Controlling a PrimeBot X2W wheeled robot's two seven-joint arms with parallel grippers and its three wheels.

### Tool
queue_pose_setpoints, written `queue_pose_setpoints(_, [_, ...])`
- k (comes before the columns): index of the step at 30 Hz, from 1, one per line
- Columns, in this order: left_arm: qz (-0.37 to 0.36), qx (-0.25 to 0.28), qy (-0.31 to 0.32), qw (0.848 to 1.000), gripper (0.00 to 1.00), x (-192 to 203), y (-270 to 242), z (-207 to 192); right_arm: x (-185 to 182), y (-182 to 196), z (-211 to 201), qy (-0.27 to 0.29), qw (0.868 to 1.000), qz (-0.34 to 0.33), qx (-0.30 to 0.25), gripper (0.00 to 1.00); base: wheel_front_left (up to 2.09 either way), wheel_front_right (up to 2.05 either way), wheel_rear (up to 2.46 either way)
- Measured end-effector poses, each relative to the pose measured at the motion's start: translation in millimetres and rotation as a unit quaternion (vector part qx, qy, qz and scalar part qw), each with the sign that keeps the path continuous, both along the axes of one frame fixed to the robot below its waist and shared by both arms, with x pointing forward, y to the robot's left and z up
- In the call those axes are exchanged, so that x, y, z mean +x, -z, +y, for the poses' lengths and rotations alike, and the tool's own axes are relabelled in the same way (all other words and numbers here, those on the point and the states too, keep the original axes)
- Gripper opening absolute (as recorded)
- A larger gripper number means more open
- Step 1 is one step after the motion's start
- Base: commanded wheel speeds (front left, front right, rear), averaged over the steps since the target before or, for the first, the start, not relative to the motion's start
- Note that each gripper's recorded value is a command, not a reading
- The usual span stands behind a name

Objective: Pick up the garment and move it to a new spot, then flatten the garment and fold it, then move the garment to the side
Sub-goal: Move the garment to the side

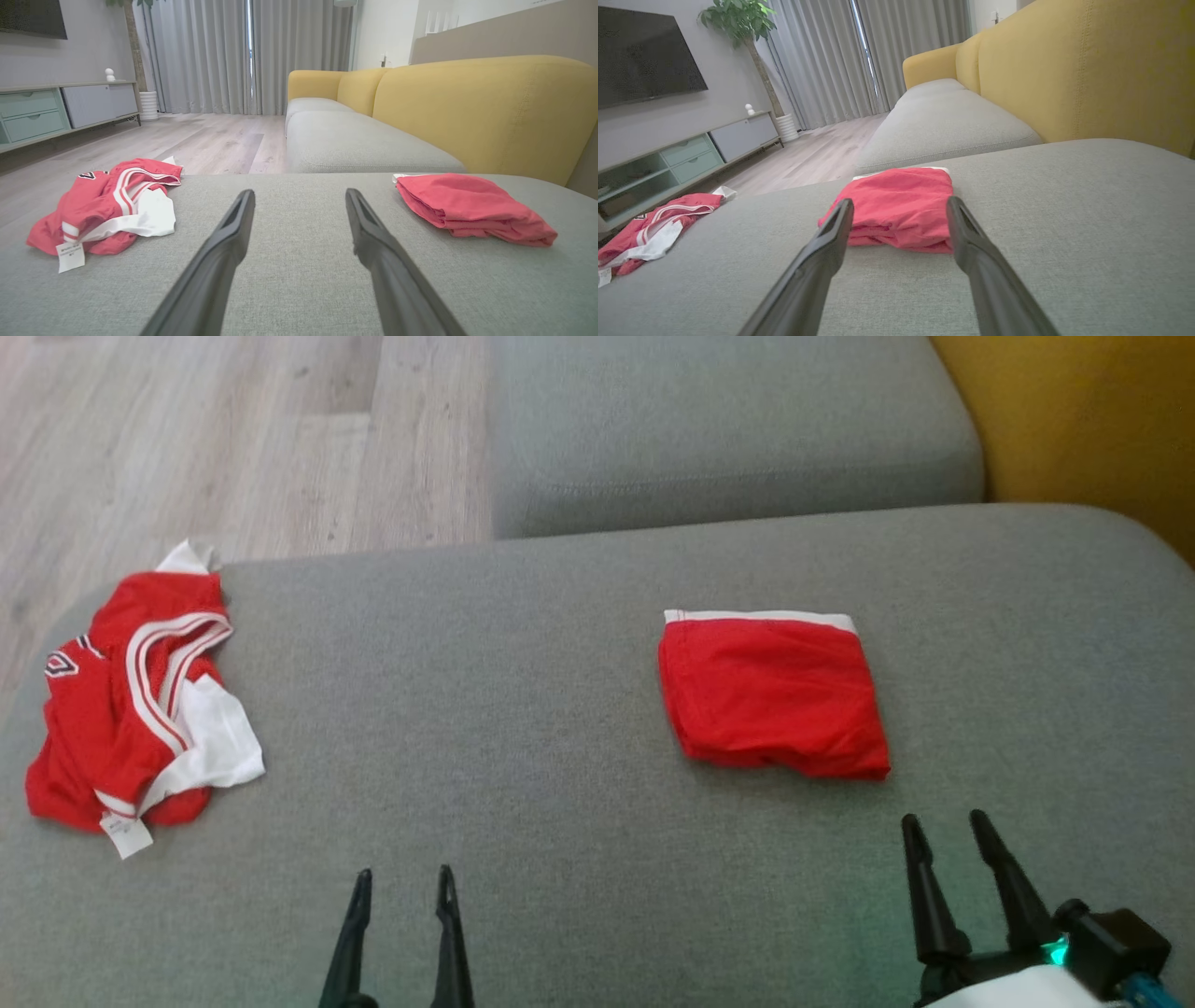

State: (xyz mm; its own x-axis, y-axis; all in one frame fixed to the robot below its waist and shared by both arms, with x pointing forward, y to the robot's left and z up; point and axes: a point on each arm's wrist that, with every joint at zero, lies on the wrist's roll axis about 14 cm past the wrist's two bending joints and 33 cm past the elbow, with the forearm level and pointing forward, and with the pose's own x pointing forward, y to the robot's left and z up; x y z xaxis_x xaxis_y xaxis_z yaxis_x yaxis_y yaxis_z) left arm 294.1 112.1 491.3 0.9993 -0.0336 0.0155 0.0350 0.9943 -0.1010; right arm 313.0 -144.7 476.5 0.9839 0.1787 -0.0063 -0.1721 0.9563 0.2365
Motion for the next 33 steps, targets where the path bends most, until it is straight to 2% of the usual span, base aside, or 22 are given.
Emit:
queue_pose_setpoints(9, [0.026, 0.007, 0.011, 1.0, 1.0, 12, 14, -6, 18, 25, -9, 0.005, 0.999, 0.04, -0.022, 1.0, 0.0, 0.0, 0.0])
queue_pose_setpoints(15, [0.032, 0.009, 0.028, 0.999, 1.0, 38, 19, -14, 84, 34, -10, -0.006, 0.997, 0.076, -0.018, 1.0, 0.0, 0.0, 0.0])
queue_pose_setpoints(20, [0.041, 0.01, 0.034, 0.999, 1.0, 50, 26, -16, 127, 54, -13, -0.024, 0.986, 0.163, -0.012, 1.0, 0.0, 0.0, 0.0])
queue_pose_setpoints(23, [0.041, 0.01, 0.03, 0.999, 1.0, 55, 27, -15, 136, 73, -21, -0.02, 0.977, 0.214, -0.005, 1.0, 0.0, 0.0, 0.0])
queue_pose_setpoints(26, [0.039, 0.028, 0.035, 0.998, 1.0, 56, 27, -16, 142, 85, -31, -0.016, 0.971, 0.24, -0.022, 1.0, 0.0, 0.0, 0.0])
queue_pose_setpoints(29, [0.044, 0.027, 0.034, 0.998, 1.0, 56, 30, -16, 144, 95, -28, -0.019, 0.966, 0.259, -0.01, 1.0, 0.0, 0.0, 0.0])
queue_pose_setpoints(31, [0.046, 0.028, 0.034, 0.998, 1.0, 56, 31, -16, 144, 100, -24, -0.022, 0.963, 0.268, -0.003, 0.71, 0.0, 0.0, 0.0])
queue_pose_setpoints(32, [0.046, 0.028, 0.033, 0.998, 1.0, 56, 31, -15, 145, 102, -23, -0.022, 0.962, 0.272, 0.002, 0.52, 0.0, 0.0, 0.0])
queue_pose_setpoints(33, [0.045, 0.029, 0.033, 0.998, 1.0, 57, 31, -15, 145, 103, -21, -0.023, 0.961, 0.275, 0.008, 0.16, 0.0, 0.0, 0.0])
